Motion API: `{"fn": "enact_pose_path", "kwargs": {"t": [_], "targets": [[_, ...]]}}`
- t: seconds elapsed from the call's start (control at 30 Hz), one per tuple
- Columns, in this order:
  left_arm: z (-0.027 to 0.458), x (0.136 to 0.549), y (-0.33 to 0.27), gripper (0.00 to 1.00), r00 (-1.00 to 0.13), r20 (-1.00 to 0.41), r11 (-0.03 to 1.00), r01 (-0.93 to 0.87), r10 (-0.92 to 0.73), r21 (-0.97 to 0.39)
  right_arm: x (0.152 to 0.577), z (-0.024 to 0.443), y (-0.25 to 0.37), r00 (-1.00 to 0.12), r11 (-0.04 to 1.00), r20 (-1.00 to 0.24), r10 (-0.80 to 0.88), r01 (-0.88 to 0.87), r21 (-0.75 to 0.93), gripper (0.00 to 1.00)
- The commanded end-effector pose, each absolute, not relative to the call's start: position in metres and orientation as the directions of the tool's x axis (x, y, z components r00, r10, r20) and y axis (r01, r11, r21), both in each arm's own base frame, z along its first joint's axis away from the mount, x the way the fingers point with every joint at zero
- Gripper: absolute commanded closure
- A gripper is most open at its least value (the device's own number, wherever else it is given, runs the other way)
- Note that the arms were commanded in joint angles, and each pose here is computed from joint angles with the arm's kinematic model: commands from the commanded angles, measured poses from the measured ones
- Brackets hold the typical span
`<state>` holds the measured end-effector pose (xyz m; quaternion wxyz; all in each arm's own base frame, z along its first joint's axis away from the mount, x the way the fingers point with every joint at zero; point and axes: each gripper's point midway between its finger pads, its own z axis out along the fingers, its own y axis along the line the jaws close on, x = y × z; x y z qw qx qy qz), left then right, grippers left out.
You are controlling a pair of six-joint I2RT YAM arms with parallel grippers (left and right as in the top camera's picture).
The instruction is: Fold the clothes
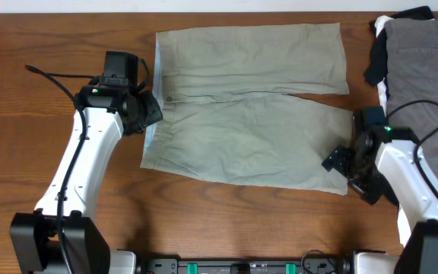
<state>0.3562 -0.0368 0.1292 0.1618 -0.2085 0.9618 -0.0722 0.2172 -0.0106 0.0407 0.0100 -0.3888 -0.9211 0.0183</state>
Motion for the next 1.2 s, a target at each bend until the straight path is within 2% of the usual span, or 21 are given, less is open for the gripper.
{"fn": "enact_pose_path", "kwargs": {"t": [0.0,0.13,0.37,0.47,0.67,0.77,0.9,0.93,1.17], "targets": [[0.123,0.356,-0.035,0.52,-0.867,-0.275,0.907,-0.374,-0.416,-0.193,0.207,0.027,-0.003,-0.691,0.692,0.044,0.721,0.722,0.010,0.05],[0.124,0.357,-0.035,0.53,-0.866,-0.278,0.907,-0.373,-0.416,-0.195,0.207,0.009,0.015,-0.693,0.684,0.086,0.716,0.721,0.110,0.12],[0.125,0.360,-0.036,0.52,-0.862,-0.289,0.907,-0.371,-0.417,-0.201,0.201,-0.008,0.010,-0.650,0.644,0.061,0.758,0.759,0.098,0.15],[0.125,0.361,-0.036,0.53,-0.862,-0.289,0.906,-0.371,-0.417,-0.202,0.199,-0.017,0.010,-0.605,0.598,0.054,0.794,0.795,0.105,0.20],[0.125,0.360,-0.036,0.53,-0.862,-0.289,0.907,-0.370,-0.416,-0.201,0.201,-0.022,0.006,-0.591,0.586,0.024,0.806,0.803,0.108,0.52],[0.125,0.361,-0.036,0.52,-0.862,-0.289,0.906,-0.371,-0.417,-0.202,0.203,-0.021,0.005,-0.591,0.586,0.016,0.806,0.803,0.111,0.84],[0.124,0.358,-0.036,0.53,-0.864,-0.281,0.906,-0.373,-0.417,-0.198,0.217,-0.013,0.003,-0.615,0.611,-0.012,0.789,0.780,0.134,0.90],[0.123,0.355,-0.035,0.53,-0.868,-0.270,0.906,-0.376,-0.418,-0.192,0.222,-0.009,0.003,-0.624,0.620,-0.021,0.781,0.771,0.143,0.98],[0.105,0.321,-0.032,0.53,-0.885,-0.147,0.895,-0.426,-0.443,-0.131,0.237,0.002,0.002,-0.671,0.670,-0.056,0.739,0.724,0.165,0.99]]}}
